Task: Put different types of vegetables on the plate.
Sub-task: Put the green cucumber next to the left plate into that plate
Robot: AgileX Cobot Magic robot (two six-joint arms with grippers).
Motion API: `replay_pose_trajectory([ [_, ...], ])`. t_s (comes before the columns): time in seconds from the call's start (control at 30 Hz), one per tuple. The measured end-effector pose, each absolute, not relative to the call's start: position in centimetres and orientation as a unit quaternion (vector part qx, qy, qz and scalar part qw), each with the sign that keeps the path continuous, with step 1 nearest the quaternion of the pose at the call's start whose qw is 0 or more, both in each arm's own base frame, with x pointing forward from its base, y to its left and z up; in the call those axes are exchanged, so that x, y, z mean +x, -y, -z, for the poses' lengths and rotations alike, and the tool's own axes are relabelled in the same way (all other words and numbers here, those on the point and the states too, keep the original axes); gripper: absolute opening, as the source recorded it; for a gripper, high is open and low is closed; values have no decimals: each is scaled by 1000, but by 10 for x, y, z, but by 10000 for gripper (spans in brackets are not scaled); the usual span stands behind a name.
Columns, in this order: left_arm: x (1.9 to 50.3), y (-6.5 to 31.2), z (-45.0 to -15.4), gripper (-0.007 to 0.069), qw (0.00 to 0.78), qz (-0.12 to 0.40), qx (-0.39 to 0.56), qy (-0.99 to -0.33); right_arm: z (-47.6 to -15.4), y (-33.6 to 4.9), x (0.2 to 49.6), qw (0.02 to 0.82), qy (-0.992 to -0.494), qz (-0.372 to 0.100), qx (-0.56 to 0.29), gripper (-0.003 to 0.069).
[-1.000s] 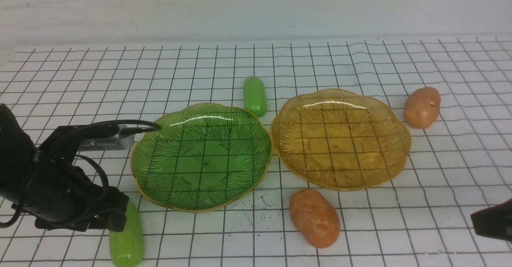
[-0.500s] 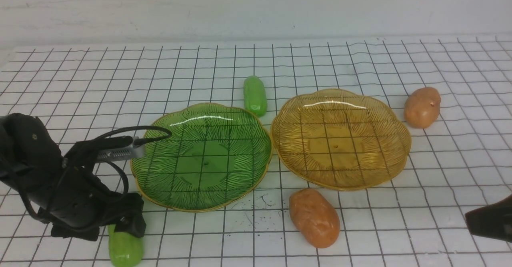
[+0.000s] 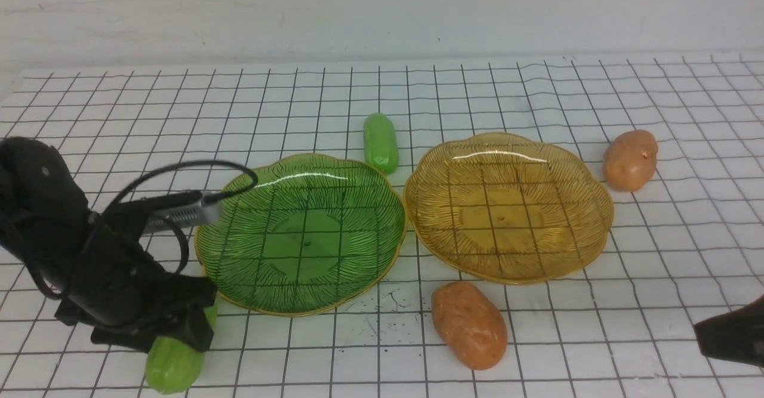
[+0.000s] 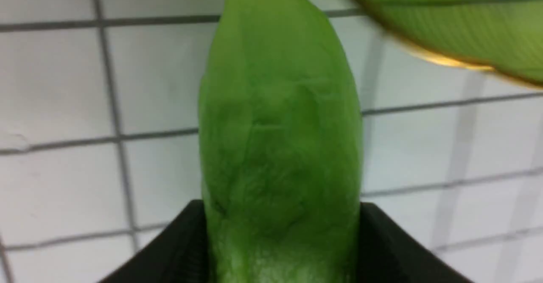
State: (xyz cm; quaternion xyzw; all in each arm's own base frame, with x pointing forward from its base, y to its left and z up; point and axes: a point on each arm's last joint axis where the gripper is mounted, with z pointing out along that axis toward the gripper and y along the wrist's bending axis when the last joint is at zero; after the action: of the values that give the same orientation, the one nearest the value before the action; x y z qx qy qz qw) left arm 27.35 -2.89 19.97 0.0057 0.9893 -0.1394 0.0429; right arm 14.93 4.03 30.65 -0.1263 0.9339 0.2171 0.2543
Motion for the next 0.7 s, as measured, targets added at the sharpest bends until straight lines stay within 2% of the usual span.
replay_pose_trajectory([
  [0.17, 287, 45, -241, 374, 119, 194, 2, -974, -307, -41, 150, 259, -932, -219, -124, -15],
  [0.3, 304, 56, -256, 374, 207, 203, 3, -957, -308, -41, 151, 268, -929, -219, -129, -15],
  [0.43, 320, 66, -254, 374, 283, 177, 44, -942, -308, -41, 151, 272, -927, -218, -141, -15],
  [0.53, 329, 71, -243, 375, 295, 163, 64, -939, -309, -42, 152, 276, -924, -220, -147, -15],
  [0.67, 337, 73, -226, 451, 285, 156, 67, -943, -311, -44, 153, 287, -918, -229, -153, -15],
  [0.7, 338, 74, -220, 504, 275, 156, 68, -946, -312, -45, 153, 293, -914, -237, -154, -15],
])
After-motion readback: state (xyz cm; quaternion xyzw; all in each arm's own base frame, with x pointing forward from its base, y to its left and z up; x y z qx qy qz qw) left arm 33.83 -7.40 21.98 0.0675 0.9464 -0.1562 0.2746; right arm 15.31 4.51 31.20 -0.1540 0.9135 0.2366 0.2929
